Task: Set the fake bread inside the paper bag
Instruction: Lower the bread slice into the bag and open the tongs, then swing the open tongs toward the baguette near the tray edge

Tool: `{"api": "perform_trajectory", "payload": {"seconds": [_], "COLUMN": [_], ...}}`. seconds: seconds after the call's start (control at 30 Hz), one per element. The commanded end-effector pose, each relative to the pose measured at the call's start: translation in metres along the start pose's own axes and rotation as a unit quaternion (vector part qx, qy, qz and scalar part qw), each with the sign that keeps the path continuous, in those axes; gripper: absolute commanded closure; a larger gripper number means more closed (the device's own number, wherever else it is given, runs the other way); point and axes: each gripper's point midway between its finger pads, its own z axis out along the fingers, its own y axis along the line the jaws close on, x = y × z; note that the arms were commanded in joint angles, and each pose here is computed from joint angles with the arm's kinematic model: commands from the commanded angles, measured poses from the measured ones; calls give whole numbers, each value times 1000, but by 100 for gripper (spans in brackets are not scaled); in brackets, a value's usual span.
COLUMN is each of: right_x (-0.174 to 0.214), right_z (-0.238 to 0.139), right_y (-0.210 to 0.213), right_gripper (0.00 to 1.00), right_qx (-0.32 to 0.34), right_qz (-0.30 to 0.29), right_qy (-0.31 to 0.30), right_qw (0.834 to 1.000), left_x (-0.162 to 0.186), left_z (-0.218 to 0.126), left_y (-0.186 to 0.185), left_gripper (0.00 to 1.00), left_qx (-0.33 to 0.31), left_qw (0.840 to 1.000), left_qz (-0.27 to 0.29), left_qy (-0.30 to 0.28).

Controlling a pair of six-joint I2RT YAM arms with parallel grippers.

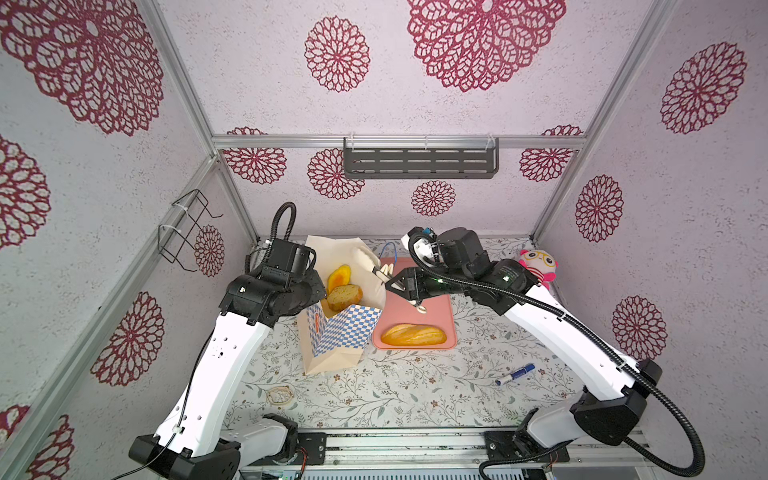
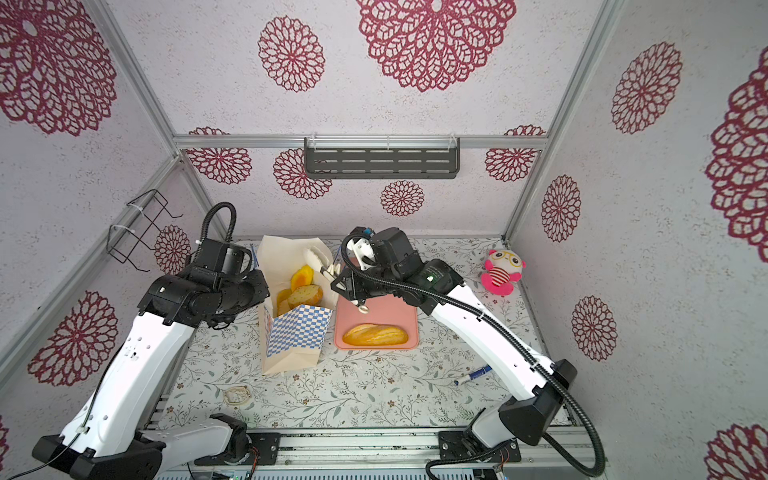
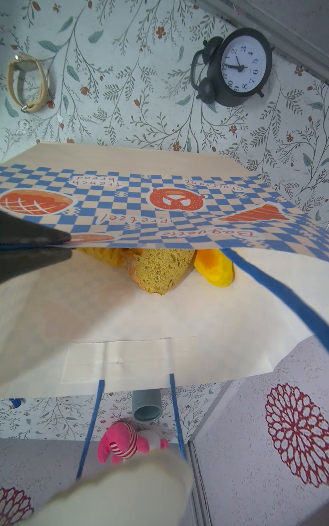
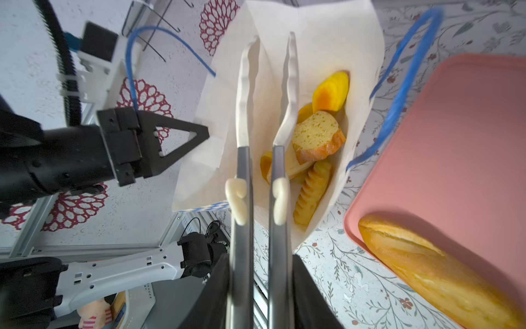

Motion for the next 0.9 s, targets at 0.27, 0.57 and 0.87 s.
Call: {"api": "perform_trajectory", "payload": {"seconds": [0.27, 0.57, 0.87], "right_x": [-46, 63, 172], "right_z": [-129, -104, -90], "right_y": [-38, -108, -136], "right_gripper": [69, 71, 70], "right_qx": [41, 96, 93], "right_qz": [56, 222, 338], "right_qy": [-173, -80, 1], "right_qw": [982, 967, 937], "left_x": [-13, -16, -15], "left_z": [-14, -20, -20], "left_y": [-4, -3, -3], "left_gripper": [100, 100, 100], "left_qx": [22, 24, 25], "left_qw": [999, 999, 999], "left_qz": [-9, -9, -9], "left_qy": [-37, -46, -46]}}
